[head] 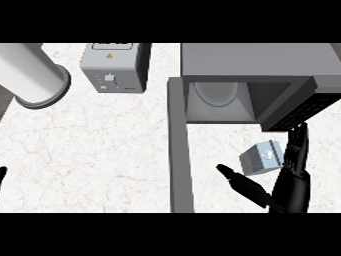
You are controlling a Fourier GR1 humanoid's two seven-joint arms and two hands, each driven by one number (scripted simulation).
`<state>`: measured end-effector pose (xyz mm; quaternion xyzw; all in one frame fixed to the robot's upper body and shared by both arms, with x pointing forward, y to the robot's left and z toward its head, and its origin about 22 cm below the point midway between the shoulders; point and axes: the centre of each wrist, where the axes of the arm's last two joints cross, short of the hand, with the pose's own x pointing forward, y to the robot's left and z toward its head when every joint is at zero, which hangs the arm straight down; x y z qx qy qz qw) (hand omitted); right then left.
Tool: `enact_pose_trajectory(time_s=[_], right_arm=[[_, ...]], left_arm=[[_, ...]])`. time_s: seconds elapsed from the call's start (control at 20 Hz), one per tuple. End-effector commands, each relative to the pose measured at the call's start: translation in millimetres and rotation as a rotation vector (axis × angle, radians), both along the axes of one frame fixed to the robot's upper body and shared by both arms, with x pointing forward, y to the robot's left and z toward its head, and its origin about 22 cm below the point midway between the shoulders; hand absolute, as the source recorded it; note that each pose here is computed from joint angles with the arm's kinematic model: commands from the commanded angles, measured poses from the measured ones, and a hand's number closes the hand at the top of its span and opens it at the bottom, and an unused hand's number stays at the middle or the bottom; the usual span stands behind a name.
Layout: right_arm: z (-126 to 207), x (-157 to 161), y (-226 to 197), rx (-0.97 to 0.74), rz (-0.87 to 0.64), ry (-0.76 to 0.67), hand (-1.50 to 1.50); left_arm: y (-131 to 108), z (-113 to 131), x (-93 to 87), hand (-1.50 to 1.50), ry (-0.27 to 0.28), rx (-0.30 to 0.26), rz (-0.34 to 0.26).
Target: Pick up the milk, place it into the microwave and close the microwave
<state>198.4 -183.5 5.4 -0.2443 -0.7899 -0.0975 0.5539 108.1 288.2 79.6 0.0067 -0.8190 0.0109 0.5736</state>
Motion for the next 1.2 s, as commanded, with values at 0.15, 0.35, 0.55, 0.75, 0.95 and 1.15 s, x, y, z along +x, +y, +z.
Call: enact_pose_trajectory(time_s=[0.15, 0.35, 0.55, 0.75, 0.95, 1.15], right_arm=[[-14, -5, -16, -0.022, -0.055, 0.032, -1.50], [-38, -23, -35, -0.005, -0.035, 0.073, -1.50], [-51, -13, -64, -0.016, -0.006, 0.111, -1.50], [-85, -22, -79, -0.017, -0.005, 0.147, -1.50], [-78, 1, -82, -0.009, -0.005, 0.138, -1.50], [-102, -2, -81, -0.017, -0.037, 0.172, -1.50]], left_arm=[[-4, 6, -18.2, -1.50, 0.007, -0.002, -0.010], [-10, -6, -2.2, -1.50, 0.008, 0.006, -0.011], [-5, 7, -19.7, -1.50, 0.007, -0.006, -0.008], [-1, -5, -9.7, -1.50, -0.006, 0.004, 0.009], [0, 8, 4.0, -1.50, 0.012, -0.012, 0.008], [9, -6, 2.2, -1.50, -0.010, 0.015, 0.009]])
